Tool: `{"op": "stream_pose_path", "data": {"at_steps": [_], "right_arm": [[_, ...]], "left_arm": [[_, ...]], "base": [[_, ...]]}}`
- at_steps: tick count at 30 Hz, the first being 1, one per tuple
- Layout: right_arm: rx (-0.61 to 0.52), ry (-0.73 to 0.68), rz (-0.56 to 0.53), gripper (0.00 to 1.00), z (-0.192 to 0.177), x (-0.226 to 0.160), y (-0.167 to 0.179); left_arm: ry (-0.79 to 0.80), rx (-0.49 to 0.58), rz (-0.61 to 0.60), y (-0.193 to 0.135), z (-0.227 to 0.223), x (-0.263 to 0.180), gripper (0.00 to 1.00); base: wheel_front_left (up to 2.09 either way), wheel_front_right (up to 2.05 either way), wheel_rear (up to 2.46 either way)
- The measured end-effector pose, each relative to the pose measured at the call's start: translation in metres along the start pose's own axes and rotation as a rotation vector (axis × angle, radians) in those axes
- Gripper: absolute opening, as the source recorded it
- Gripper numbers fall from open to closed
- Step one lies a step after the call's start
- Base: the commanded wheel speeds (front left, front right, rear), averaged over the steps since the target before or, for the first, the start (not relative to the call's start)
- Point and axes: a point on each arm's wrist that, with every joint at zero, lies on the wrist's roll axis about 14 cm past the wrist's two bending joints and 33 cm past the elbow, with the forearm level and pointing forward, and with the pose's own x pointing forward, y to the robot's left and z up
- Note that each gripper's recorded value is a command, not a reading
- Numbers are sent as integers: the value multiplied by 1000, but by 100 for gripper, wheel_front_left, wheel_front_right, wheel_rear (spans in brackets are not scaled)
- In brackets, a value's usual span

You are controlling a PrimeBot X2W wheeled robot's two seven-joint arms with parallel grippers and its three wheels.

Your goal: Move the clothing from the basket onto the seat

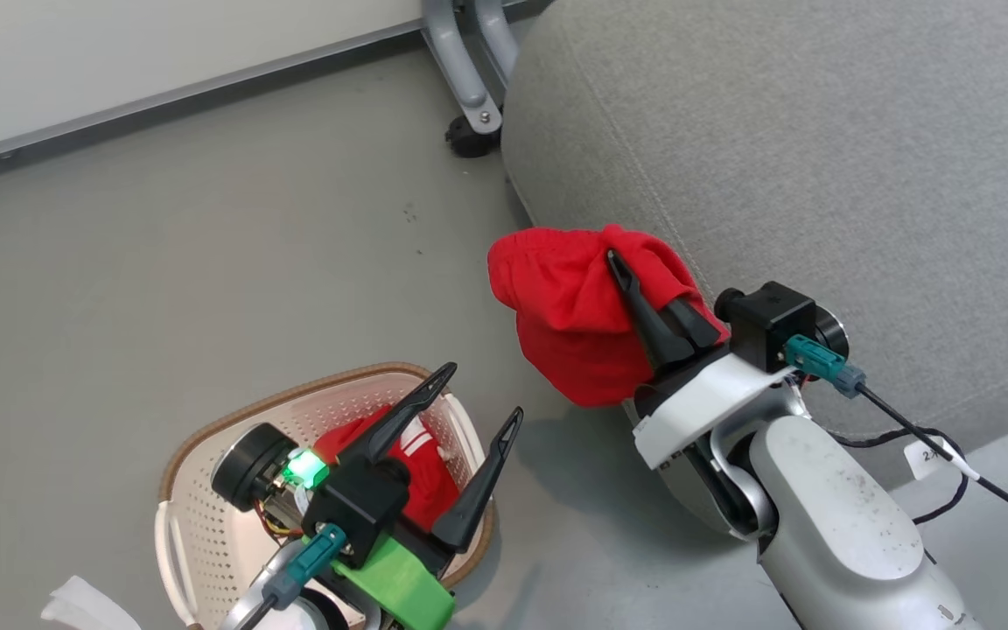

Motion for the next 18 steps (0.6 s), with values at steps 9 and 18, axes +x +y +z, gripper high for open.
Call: {"op": "stream_pose_path", "data": {"at_steps": [9, 18], "right_arm": [[-44, 32, -193, 0, -10, -19, -67], [-163, -70, -386, 0, 37, -4, -162]], "left_arm": [[7, -29, -94, -8, -11, 25, 100], [-51, -13, -136, 3, -7, 46, 100]], "base": [[0, 0, 0], [0, 0, 0]]}}
